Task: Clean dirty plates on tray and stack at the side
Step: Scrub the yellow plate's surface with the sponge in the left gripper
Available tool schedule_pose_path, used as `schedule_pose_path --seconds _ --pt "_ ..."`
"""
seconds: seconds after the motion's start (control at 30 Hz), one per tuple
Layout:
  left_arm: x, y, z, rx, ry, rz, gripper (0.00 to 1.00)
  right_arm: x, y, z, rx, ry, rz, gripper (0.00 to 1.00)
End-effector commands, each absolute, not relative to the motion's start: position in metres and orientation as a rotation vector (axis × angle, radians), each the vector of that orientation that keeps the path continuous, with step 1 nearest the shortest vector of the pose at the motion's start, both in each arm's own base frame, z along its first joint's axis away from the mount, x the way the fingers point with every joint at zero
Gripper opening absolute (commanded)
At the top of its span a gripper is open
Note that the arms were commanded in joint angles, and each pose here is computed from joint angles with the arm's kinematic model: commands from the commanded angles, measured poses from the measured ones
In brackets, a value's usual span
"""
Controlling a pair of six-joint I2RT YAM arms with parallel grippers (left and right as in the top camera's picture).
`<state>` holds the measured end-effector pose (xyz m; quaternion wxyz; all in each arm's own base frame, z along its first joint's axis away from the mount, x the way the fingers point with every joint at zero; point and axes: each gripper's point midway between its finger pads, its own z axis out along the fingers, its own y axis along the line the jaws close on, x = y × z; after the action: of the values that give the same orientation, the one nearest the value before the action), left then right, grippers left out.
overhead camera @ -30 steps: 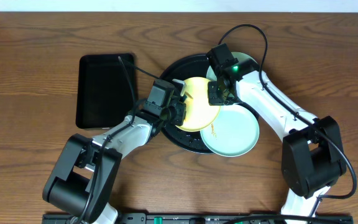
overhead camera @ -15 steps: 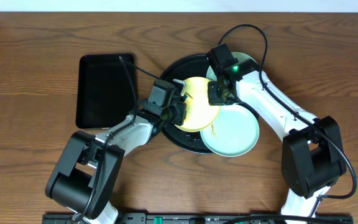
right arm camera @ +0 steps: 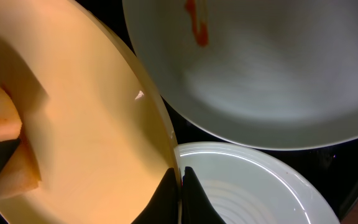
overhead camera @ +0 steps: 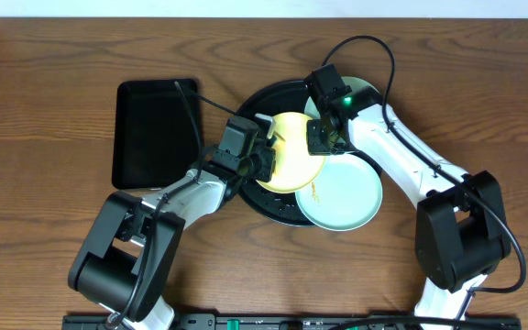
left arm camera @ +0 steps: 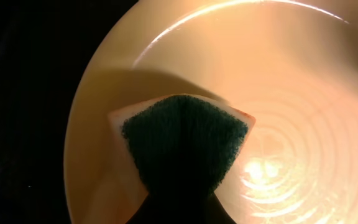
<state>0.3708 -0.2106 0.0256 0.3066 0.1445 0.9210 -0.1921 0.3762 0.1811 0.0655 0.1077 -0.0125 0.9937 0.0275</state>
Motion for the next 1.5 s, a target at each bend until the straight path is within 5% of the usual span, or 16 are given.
schedule_pose_path --seconds 0.0,1.47 --pt "0.369 -0.205 0.015 0.374 2.456 -0.475 0.08 0.373 0.186 0.065 -0.051 2.927 0.09 0.01" --pt "0.419 -0.2 0.032 0.297 2.243 -0.447 0.08 0.375 0.187 0.065 -0.065 2.92 0.092 0.01"
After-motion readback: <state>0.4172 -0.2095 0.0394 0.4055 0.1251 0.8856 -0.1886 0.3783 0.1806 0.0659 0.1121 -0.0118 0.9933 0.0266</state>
